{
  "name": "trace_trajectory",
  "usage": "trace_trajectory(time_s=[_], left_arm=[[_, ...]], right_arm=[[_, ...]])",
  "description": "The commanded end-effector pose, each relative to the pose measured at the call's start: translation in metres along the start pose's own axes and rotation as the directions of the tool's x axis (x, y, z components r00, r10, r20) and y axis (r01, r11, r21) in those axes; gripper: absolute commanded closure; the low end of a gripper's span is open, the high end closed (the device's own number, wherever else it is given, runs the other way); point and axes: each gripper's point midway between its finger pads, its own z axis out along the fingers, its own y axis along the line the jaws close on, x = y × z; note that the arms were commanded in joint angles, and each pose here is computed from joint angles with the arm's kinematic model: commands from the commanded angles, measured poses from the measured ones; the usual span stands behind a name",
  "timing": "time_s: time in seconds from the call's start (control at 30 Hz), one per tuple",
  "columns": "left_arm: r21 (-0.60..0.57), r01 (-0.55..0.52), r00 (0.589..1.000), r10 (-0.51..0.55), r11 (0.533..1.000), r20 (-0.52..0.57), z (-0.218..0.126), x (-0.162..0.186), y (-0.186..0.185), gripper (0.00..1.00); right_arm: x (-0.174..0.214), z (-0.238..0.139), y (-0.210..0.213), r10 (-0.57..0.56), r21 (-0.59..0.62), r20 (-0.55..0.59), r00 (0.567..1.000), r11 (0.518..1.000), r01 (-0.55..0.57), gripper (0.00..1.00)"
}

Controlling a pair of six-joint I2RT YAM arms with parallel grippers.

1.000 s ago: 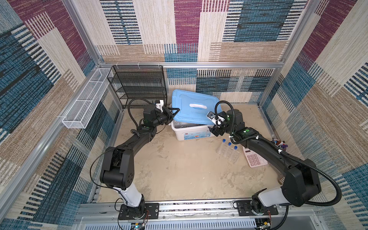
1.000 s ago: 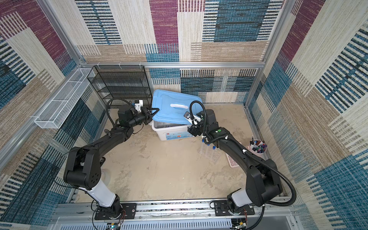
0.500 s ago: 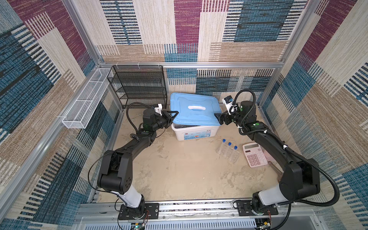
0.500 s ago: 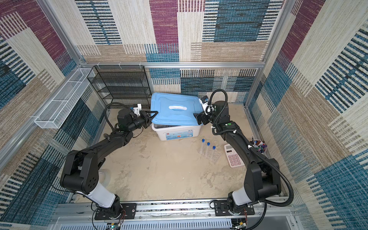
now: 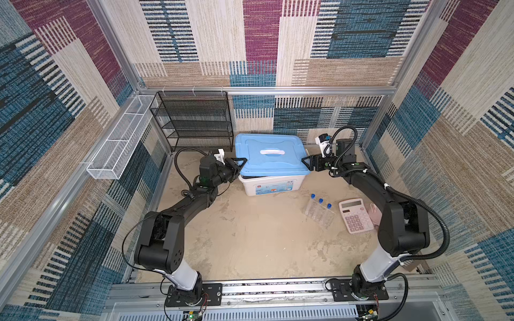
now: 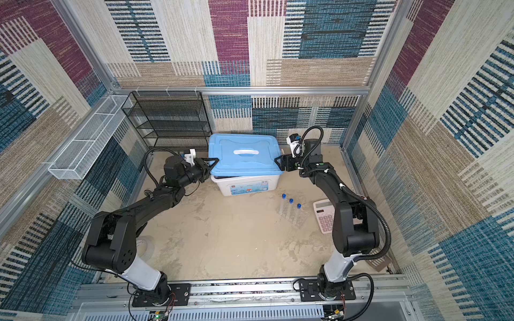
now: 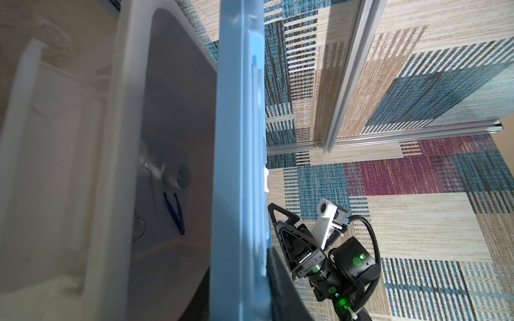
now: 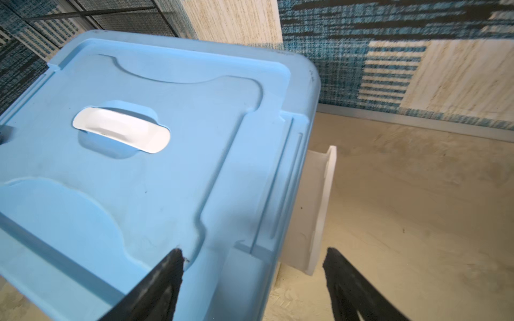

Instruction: Organize the chemistry lab equipment

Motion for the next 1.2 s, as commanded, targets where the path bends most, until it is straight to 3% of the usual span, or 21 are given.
trace_trajectory(time_s=[0.0,0.23,0.53,1.0,1.17], left_arm=[[-0.007,-0.053,0.998,0.053,0.999,0.043,-0.004,-0.007,-0.004,0.69],[-0.068,-0.067,0.997,0.07,0.995,0.043,-0.013,-0.004,0.005,0.59],[-0.162,-0.122,0.991,0.128,0.979,0.028,-0.028,0.001,0.011,0.49],[-0.347,-0.181,0.982,0.19,0.92,-0.008,-0.059,-0.003,0.036,0.33],[-0.354,-0.224,0.972,0.233,0.908,-0.017,-0.064,-0.01,0.037,0.16]], right_arm=[[-0.001,0.002,0.013,0.025,-0.081,-0.007,1.0,0.996,-0.025,0.22],[0.01,0.012,0.016,0.055,-0.133,-0.058,0.997,0.989,-0.063,0.29],[0.003,0.011,0.015,0.04,-0.118,-0.041,0.998,0.992,-0.045,0.31],[-0.001,0.008,0.012,0.028,-0.094,-0.023,0.999,0.995,-0.03,0.26],[-0.008,0.003,0.002,0.024,-0.024,0.009,1.0,0.999,-0.024,0.15]])
